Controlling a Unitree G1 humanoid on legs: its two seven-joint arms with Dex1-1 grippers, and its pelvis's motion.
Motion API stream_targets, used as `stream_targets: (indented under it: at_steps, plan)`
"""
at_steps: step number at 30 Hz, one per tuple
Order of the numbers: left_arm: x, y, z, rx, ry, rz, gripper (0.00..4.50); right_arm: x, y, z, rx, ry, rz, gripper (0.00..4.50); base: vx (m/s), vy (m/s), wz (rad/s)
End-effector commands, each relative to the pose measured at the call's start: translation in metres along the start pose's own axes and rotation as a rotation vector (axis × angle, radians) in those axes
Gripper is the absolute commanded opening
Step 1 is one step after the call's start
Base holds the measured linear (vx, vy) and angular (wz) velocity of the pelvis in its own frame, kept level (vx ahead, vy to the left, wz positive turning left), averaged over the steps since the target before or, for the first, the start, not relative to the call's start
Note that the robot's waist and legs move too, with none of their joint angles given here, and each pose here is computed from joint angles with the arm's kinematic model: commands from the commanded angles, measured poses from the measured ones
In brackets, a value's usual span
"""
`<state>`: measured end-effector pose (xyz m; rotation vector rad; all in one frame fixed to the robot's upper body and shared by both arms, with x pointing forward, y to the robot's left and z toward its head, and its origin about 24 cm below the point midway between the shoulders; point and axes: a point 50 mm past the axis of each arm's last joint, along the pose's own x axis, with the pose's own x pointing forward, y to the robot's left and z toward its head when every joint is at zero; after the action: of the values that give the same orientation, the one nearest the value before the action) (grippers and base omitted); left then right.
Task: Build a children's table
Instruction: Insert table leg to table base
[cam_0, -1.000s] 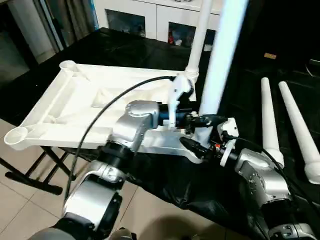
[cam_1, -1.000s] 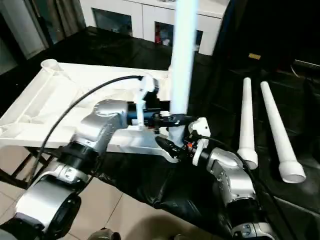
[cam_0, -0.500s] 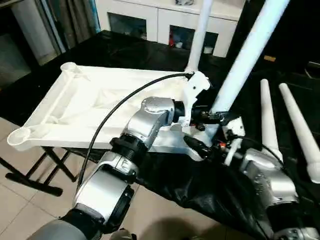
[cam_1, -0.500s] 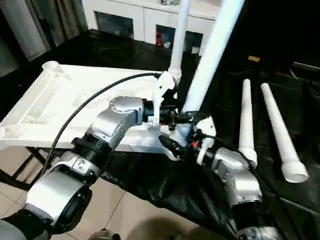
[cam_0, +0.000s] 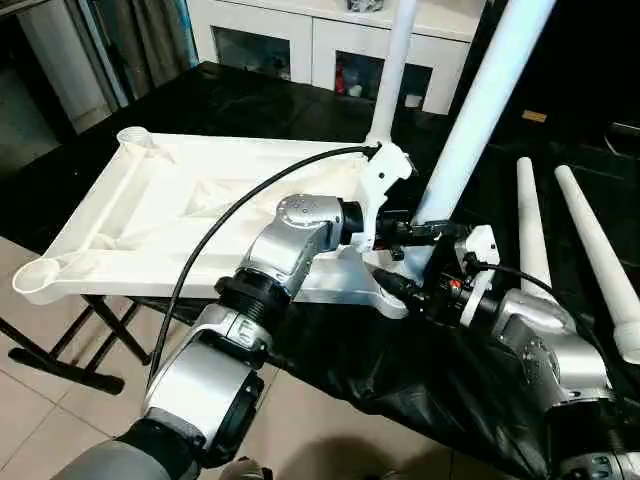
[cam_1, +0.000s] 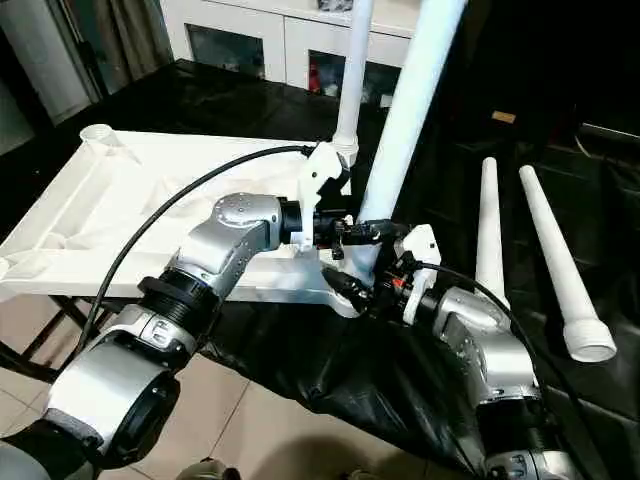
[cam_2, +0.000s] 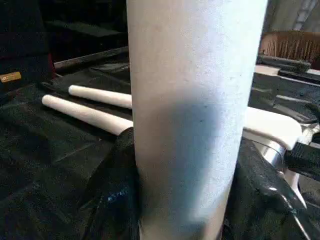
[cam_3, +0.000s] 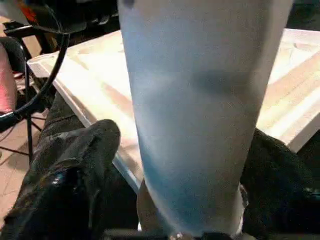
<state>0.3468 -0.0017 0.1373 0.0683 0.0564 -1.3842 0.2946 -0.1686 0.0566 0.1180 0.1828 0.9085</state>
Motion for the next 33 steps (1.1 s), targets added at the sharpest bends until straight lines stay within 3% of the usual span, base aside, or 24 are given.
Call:
stream_targets:
  at_steps: [1,17,24,28,30,33]
  plan:
    - [-0.007,0.001,-0.019,-0.029,0.081,0.020,1.90,0.004,-0.002,0.012,-0.024,-0.026,0.000,3.61,0.000,0.000,0.00]
    - [-0.007,-0.001,-0.020,-0.024,0.092,0.001,1.90,0.007,-0.002,0.009,-0.026,0.011,0.014,2.14,0.000,0.000,0.00]
    - [-0.007,-0.001,-0.021,-0.023,0.095,-0.004,1.90,0.006,-0.001,0.006,-0.036,0.039,0.028,1.97,0.000,0.000,0.00]
    - [-0.006,-0.002,-0.021,0.041,0.117,0.009,1.90,0.006,-0.001,0.004,-0.038,0.051,0.029,1.96,0.000,0.000,0.00]
    - [-0.007,-0.006,-0.020,0.010,0.102,-0.047,2.60,0.007,0.000,0.003,-0.040,0.054,0.029,1.96,0.000,0.000,0.00]
    - [-0.013,-0.007,-0.017,0.048,0.055,-0.041,2.82,0.008,0.001,0.002,-0.038,0.057,0.030,1.95,0.000,0.000,0.00]
